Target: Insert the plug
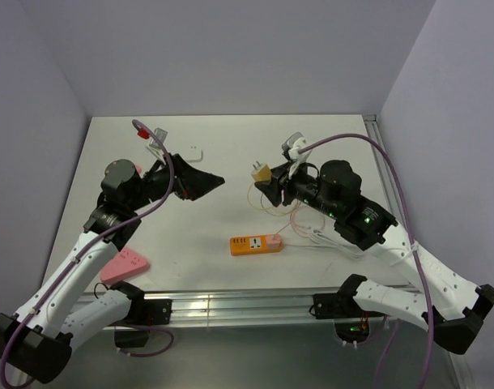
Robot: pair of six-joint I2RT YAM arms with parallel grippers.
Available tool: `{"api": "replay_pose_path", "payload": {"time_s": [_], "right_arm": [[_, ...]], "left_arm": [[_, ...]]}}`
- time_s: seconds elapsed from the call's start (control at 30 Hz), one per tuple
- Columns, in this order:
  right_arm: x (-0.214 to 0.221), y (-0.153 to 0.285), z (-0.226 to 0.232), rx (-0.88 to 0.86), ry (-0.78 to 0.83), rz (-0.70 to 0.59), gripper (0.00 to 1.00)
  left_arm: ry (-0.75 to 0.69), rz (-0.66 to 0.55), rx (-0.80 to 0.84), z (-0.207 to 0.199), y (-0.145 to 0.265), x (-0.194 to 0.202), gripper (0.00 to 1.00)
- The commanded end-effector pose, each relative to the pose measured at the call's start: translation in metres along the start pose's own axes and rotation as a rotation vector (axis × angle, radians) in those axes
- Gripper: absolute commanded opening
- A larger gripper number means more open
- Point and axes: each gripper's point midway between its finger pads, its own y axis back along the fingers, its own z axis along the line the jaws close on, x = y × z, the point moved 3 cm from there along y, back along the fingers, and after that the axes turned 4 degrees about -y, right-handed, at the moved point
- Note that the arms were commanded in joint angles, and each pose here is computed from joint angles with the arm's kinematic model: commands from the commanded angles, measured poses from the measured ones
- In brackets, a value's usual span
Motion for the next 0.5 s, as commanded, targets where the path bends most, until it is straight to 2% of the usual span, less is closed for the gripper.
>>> {"api": "replay_pose_path", "payload": {"time_s": [0.0,0.2,0.47], "right_arm": [[0.025,0.002,0.022,-0.135,0.032,0.084,0.0],[0.045,-0.007,0.044,-0.217,0.053,0.17,0.0],[0.045,-0.013,0.06,-0.256,0.054,0.156,0.0]], "left_arm": [[-0.013,0.031,0.203,-0.029,0.0,-0.003,0.99],[0.014,0.064,0.364,-0.047,0.0,0.0,1.0],[0.025,0.166,0.263,-0.03,-0.014,0.018,0.99]]}}
